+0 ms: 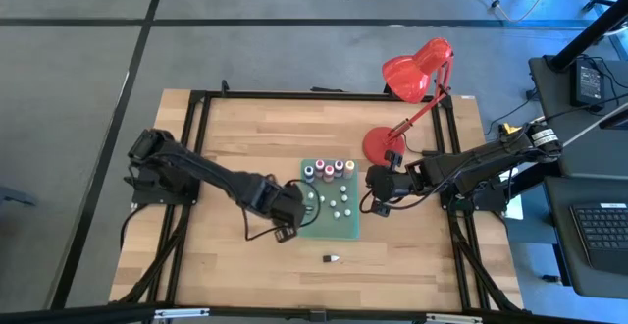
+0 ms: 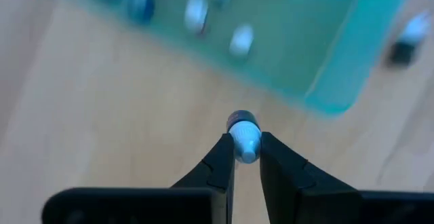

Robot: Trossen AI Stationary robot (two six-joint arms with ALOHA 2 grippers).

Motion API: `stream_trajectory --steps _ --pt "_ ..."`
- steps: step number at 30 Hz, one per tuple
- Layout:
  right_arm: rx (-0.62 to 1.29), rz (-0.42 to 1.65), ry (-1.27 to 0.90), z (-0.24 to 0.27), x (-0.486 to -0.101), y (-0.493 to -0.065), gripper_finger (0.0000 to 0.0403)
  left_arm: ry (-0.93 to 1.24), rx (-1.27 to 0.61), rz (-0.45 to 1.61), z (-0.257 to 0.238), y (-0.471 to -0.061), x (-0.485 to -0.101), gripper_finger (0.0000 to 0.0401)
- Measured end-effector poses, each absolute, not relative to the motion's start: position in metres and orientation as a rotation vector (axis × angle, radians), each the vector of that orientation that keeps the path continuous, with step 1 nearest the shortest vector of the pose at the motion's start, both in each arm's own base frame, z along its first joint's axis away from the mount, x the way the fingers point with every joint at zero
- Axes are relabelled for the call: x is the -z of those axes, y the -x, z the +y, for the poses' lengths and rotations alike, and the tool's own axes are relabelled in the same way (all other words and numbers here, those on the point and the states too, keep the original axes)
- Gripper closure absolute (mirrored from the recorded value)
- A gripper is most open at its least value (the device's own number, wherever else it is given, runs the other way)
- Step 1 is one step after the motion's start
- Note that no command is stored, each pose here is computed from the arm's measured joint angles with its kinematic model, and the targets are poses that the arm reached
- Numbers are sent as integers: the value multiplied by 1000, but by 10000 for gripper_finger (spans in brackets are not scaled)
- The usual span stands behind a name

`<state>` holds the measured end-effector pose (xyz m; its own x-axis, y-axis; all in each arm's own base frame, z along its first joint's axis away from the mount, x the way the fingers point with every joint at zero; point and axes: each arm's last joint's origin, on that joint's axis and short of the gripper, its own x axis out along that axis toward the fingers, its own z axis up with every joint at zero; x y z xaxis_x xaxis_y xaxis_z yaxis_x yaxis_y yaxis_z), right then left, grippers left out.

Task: Pick & Place food coloring
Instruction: Put the small violet food coloring bottle into the green bin

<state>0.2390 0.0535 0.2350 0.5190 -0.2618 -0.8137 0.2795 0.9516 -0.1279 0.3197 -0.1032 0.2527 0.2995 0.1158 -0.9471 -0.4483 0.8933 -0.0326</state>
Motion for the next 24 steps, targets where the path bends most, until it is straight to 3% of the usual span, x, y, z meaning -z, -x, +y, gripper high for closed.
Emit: stream_trajectory --steps 5,10,24 --pt "325 972 -20 53 -235 -239 292 177 -255 1088 -96 -341 -282 359" --pt "325 971 -21 53 -235 -239 292 123 -184 1086 -87 -371 -286 359" --pt "329 981 -19 53 -235 -238 292 -52 -97 1249 -93 -430 -242 356"
